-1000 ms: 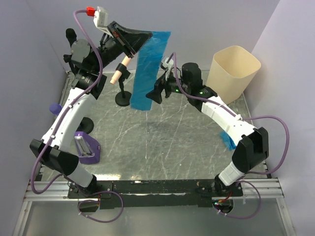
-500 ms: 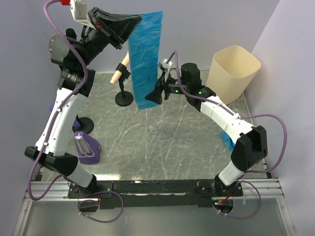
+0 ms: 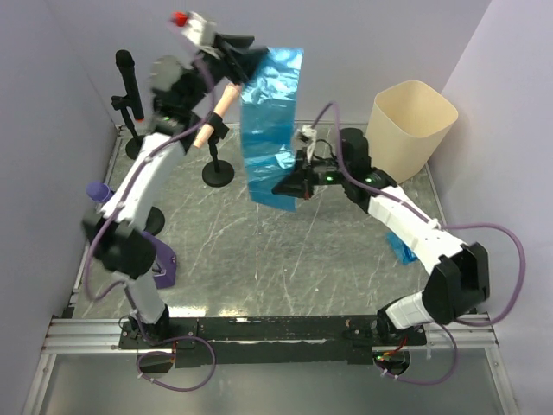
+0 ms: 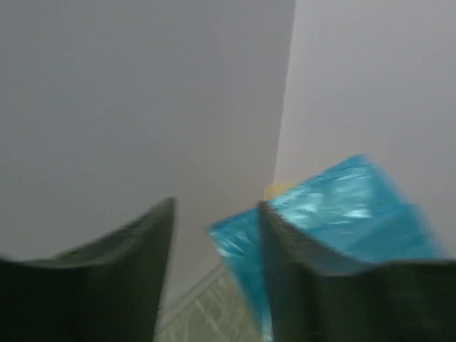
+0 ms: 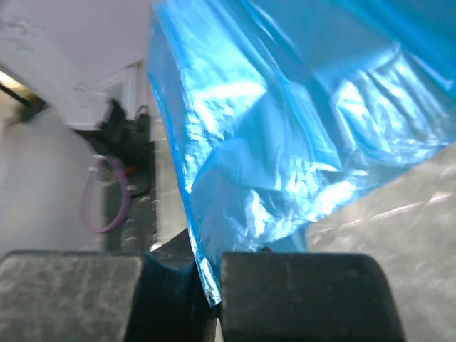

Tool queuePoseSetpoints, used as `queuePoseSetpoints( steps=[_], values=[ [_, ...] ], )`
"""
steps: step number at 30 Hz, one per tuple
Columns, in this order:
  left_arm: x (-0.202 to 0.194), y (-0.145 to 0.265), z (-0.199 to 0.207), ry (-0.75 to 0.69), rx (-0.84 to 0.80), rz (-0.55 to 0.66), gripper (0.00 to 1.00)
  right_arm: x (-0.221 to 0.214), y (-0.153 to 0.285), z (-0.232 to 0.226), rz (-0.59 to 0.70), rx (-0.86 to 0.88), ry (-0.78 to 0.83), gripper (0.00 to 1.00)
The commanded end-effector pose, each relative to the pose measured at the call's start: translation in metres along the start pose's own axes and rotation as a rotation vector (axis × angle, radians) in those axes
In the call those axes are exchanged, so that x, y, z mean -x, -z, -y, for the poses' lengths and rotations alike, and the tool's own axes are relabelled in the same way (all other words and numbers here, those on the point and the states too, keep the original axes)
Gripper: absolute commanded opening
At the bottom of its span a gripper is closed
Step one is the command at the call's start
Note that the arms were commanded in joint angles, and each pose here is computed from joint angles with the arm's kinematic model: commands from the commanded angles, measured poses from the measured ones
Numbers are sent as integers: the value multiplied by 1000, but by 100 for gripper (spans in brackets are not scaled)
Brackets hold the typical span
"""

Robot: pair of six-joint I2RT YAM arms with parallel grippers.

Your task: Put the trash bags into the trash bin

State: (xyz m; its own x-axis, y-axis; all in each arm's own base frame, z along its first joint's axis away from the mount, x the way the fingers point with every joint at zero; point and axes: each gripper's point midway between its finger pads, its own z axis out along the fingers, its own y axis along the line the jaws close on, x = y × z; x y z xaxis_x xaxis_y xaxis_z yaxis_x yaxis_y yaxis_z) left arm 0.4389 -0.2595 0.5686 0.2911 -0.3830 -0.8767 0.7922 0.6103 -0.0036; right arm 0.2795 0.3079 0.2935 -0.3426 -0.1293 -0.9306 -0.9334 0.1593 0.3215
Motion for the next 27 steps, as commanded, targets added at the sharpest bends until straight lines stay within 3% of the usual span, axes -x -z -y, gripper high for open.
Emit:
queuePoseSetpoints(
  steps=[1, 5, 8, 10, 16, 18, 22, 25, 27],
  values=[
    [-107, -1, -40, 20, 78, -193, 68, 7, 35, -23, 54, 76, -171, 0],
    [-90, 26, -37, -85, 152, -220, 79, -4, 49, -32, 32, 176, -417, 0],
    [-67, 67, -35, -236, 233, -258, 81, -15, 59, -15, 22, 84, -541, 0],
    [-57, 102, -10, -345, 176, -285, 84, -16, 64, -4, 43, 43, -595, 0],
    [-109, 194, 38, -459, 35, -475, 86, -9, 68, 0, 51, 69, -652, 0],
    [-119, 209, 76, -513, -143, -455, 85, -9, 69, 3, 37, 87, -738, 0],
    [-169, 231, 134, -785, -425, -429, 83, -11, 77, 17, -9, 162, -919, 0],
    [-199, 237, 158, -1039, -523, -351, 86, 0, 89, 46, 28, 151, -1120, 0],
    [-190, 224, 164, -1156, -499, -244, 86, 7, 93, 53, 30, 141, -1167, 0]
  ],
)
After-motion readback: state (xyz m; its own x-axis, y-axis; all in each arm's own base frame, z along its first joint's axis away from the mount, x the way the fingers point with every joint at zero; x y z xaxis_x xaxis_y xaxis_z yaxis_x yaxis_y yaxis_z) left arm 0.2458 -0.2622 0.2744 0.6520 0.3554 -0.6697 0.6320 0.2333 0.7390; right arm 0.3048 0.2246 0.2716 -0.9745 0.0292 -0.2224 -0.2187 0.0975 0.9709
